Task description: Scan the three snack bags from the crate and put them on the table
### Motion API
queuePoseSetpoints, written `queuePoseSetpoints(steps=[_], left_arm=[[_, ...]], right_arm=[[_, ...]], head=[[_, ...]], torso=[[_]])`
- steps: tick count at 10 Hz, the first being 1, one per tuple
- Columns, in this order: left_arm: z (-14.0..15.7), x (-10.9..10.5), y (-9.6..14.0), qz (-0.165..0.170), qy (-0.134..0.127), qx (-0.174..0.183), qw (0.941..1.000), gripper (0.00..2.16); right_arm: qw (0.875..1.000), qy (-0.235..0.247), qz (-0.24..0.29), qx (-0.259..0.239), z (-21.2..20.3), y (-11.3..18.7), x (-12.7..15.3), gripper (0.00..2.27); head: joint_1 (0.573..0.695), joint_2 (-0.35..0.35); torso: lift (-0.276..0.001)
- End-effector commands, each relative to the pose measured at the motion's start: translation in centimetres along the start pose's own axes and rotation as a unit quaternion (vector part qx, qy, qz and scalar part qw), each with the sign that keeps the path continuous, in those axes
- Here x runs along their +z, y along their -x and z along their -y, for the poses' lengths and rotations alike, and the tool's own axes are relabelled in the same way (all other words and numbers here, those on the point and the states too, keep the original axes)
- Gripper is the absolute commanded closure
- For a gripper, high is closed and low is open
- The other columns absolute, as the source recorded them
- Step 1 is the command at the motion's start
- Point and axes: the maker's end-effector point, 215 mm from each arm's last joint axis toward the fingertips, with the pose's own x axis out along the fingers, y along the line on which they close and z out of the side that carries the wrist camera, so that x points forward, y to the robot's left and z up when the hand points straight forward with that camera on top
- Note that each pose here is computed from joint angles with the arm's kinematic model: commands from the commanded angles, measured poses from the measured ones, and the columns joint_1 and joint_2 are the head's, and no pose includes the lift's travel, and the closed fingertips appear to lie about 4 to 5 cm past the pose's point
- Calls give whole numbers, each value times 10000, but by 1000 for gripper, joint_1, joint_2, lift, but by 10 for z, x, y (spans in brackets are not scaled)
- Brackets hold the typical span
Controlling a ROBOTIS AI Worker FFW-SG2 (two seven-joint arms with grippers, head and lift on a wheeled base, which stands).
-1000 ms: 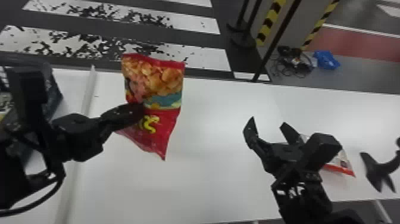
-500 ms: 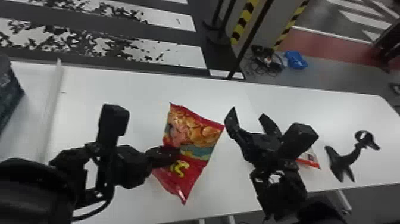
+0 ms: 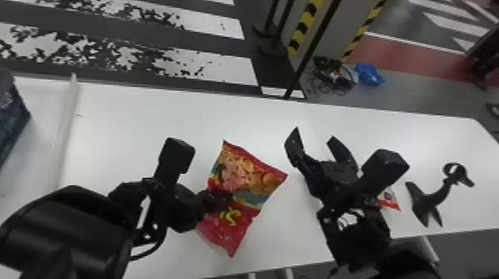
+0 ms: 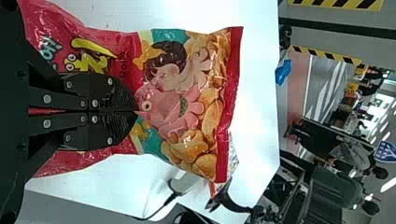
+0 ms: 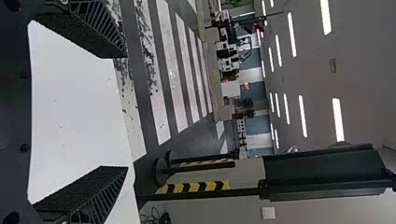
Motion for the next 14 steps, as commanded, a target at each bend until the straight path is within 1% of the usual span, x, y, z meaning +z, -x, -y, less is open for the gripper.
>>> queuePoseSetpoints(steps=[1, 2, 3, 4, 6, 7, 8, 9, 10, 11, 12, 13, 14], left_arm=[[-11, -5, -10, 1, -110, 111, 9999, 1754], [-10, -2, -15, 88, -221, 223, 9995, 981], [-5, -1, -16, 69, -266, 200, 9994, -2], [-4, 2, -16, 96, -284, 199, 9994, -2], [19, 23, -2, 395, -325, 107, 9986, 29], [24, 38, 15, 604, -279, 146, 9977, 29], [19, 51, 35, 861, -205, 278, 9957, 29], [3, 61, 66, 1173, -71, 504, 9918, 29], [-17, 67, 96, 1402, 55, 761, 9872, 29], [-36, 72, 128, 1693, 228, 971, 9805, 29], [-57, 76, 165, 2065, 333, 1237, 9700, 29], [-74, 76, 200, 2379, 361, 1553, 9581, 29], [-96, 78, 245, 2779, 482, 1912, 9401, 29]], right_arm=[[10000, -50, 18, 5, 1, 1, 3, 12], [10000, -69, 6, 1, 4, 1, 3, 12], [10000, -63, 2, -13, 8, 3, 3, 12], [10000, -92, 3, -4, 9, 4, 4, 12], [9999, -102, 10, -2, 9, 6, 4, 12], [9999, -105, -1, 2, 8, 6, 3, 12], [9999, -120, -9, 8, 7, 7, 1, 12], [9999, -124, -38, 21, 6, 8, -2, 12], [9999, -129, -61, 48, 4, 10, -4, 12], [9999, -139, -59, 59, 2, 11, -5, 12], [9999, -134, -76, 56, 2, 12, -7, 12], [9999, -112, -94, 62, 0, 12, -10, 12], [9998, -109, -145, 87, -2, 14, -15, 12]], head=[[695, -350], [695, -350], [695, -350], [695, -350], [695, -350], [695, -350], [695, -350], [695, -350], [695, -350], [695, -350], [695, -350], [695, -350], [695, -350]], torso=[[-94], [-94], [-94], [-94], [-94], [-94], [-94], [-94], [-94], [-94], [-94], [-94], [-94]])
